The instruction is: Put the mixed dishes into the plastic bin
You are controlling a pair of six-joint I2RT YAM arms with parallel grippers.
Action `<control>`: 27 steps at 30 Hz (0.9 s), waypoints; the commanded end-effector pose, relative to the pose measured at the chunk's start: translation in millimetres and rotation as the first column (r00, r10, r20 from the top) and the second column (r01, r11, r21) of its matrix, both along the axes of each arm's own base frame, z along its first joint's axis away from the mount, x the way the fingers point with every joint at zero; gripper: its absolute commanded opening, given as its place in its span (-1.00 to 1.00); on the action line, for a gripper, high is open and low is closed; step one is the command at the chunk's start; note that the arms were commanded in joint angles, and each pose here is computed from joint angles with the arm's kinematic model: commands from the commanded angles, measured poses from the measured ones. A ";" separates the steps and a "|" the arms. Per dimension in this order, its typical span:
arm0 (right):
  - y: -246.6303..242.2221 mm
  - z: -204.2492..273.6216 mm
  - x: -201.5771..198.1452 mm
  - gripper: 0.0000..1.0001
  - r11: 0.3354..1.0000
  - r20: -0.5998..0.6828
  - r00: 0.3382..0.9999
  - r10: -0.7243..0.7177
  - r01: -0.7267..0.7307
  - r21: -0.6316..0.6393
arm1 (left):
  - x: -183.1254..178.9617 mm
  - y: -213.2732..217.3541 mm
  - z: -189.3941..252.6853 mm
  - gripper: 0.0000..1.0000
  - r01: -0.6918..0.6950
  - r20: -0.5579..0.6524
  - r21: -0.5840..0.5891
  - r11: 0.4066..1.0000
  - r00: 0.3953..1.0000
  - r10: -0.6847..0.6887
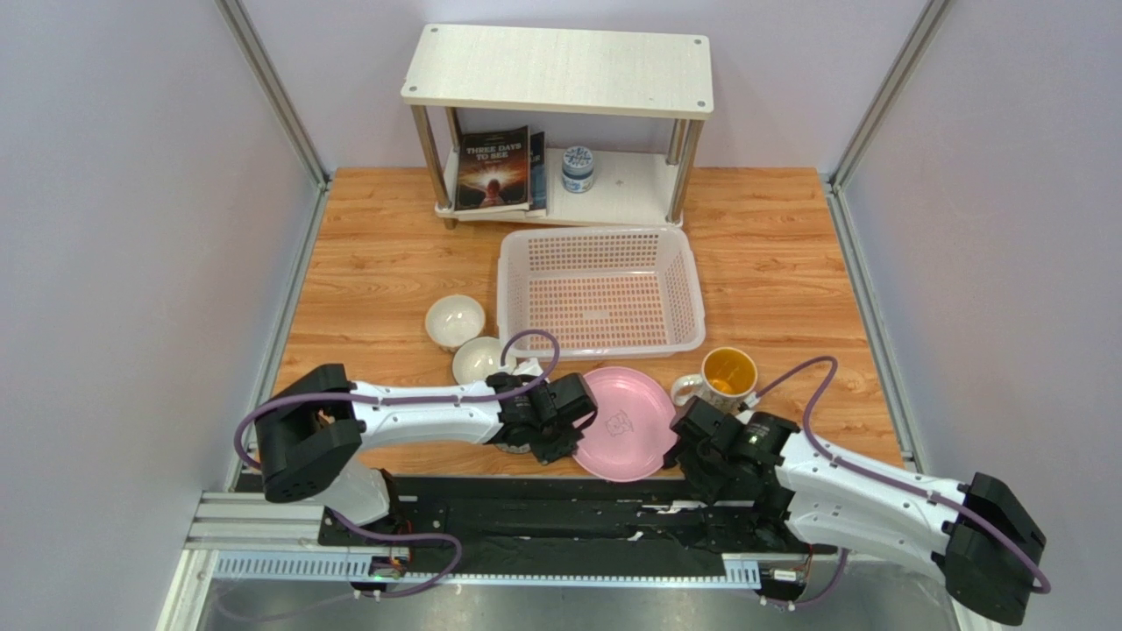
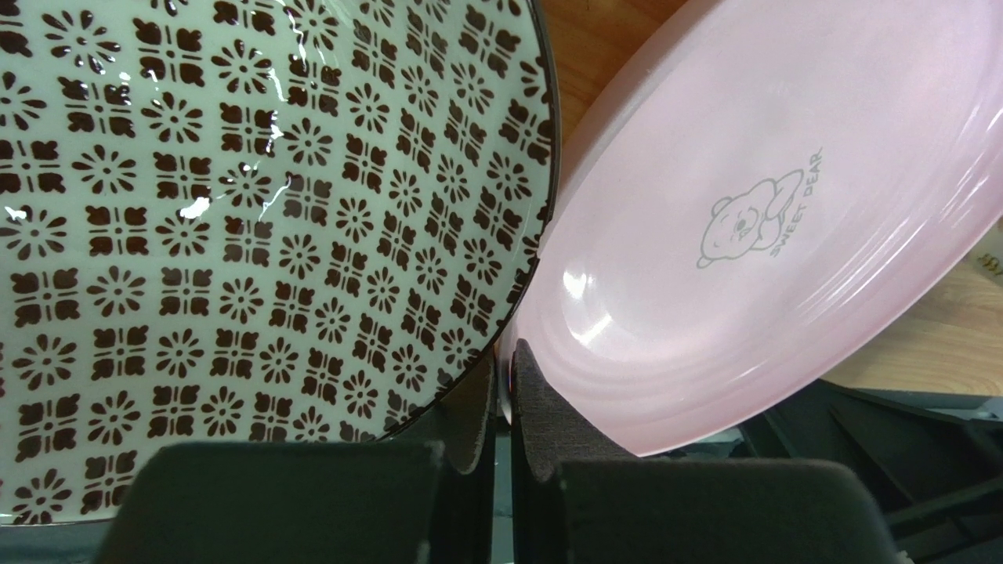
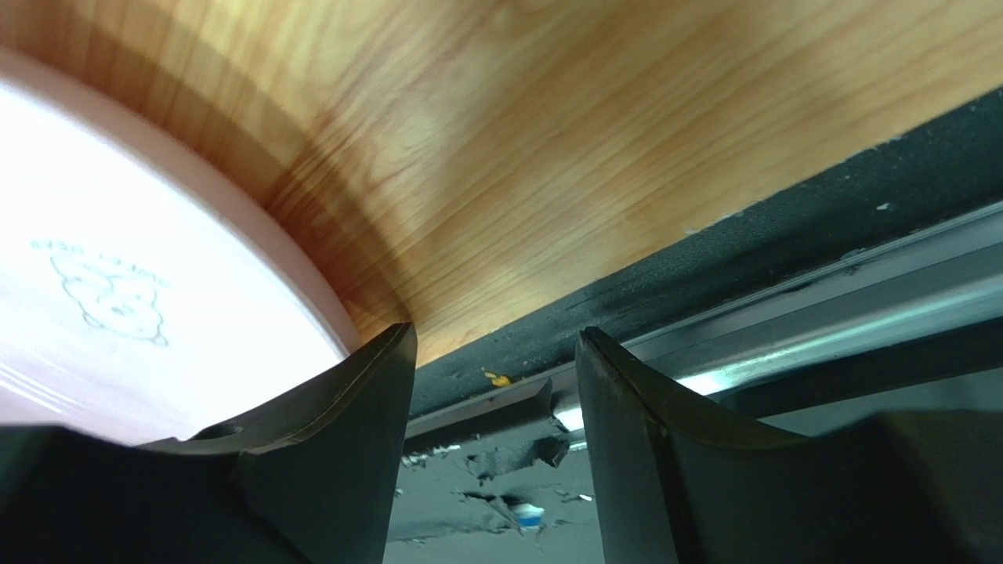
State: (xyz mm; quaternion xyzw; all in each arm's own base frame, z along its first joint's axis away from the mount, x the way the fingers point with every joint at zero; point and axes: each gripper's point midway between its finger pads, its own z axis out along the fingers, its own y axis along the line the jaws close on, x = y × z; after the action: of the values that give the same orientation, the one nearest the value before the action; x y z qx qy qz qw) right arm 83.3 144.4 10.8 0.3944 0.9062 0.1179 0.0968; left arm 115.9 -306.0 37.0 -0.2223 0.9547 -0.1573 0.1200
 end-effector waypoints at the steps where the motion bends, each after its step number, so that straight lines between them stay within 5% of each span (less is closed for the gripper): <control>1: 40.2 38.3 27.0 0.15 0.985 0.123 0.983 0.135 -0.146 0.090 | -11.4 -0.1 -5.9 -1.00 0.072 -0.049 0.012 0.997 0.996 -0.071; 6: 44.1 67.4 28.9 0.15 0.975 0.164 0.971 0.173 -0.192 0.108 | -7.0 1.0 -7.2 -1.00 0.069 -0.048 0.012 0.998 0.996 -0.069; 18: 43.1 31.9 24.7 0.15 0.975 0.107 0.977 0.186 -0.197 0.105 | -4.6 -5.5 -4.8 -1.00 0.097 -0.047 0.010 0.995 0.994 -0.096; 27: 28.3 66.4 18.2 0.18 0.968 0.144 0.964 0.222 -0.235 0.083 | -1.2 -0.3 -6.4 -1.00 0.088 -0.042 0.027 0.996 0.995 -0.087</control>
State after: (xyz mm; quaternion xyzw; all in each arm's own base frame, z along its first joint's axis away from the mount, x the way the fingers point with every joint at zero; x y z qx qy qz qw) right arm 99.8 178.7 49.6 0.2983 0.9308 0.1857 0.1004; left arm 110.6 -305.6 25.3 -0.1833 0.9682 -0.1432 0.0916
